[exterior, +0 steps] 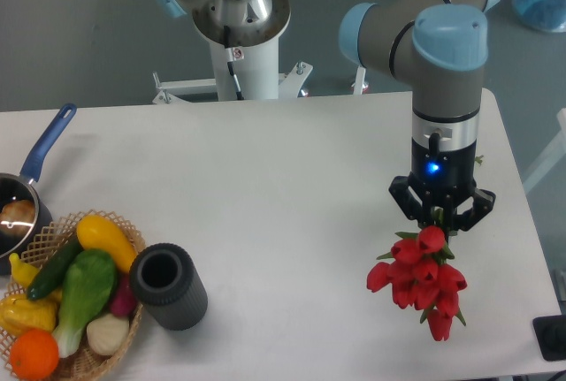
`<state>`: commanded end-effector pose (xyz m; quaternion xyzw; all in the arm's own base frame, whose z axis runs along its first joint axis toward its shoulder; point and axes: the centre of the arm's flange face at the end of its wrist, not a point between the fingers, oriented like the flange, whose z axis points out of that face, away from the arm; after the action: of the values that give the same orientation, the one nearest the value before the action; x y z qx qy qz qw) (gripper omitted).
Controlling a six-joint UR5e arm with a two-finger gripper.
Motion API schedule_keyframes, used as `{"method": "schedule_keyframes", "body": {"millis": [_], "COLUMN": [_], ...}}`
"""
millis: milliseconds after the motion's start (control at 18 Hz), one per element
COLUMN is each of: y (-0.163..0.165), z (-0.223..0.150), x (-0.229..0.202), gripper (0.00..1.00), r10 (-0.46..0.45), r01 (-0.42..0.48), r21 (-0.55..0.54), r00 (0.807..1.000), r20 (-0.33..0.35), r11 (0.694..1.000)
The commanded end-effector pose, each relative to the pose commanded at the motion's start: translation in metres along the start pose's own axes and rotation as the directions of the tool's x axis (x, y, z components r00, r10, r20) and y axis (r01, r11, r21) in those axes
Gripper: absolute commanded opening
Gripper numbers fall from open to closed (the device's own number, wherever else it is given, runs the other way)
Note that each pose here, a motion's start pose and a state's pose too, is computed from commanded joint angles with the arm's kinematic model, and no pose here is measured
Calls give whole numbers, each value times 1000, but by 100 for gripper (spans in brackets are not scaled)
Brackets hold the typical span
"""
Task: Insert the flowers into the vase
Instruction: 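Hold the red tulip bunch in the gripper and begin moving toward the vase, then carry the tulips over the black vase, tilting stems toward its opening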
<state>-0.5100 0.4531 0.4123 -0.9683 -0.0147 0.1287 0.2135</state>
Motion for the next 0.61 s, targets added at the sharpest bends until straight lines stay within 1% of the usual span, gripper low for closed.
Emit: {"method": "schedule_keyframes", "body": {"millis": [56,167,278,333,611], "y": [-3,-14,-20,-23,-43], "z": [-1,-14,-16,-20,-39], "x": [5,13,20,22,46], "gripper": [3,2,2,2,2], "r10": [-30,-64,-92,-109,-100], "r01": [31,68,106,125,145], "r21": [34,111,159,173,284], "r00": [999,997,992,989,981], "r20": [-22,-46,-90,-100,-169], "r11": [999,992,982,977,948]}}
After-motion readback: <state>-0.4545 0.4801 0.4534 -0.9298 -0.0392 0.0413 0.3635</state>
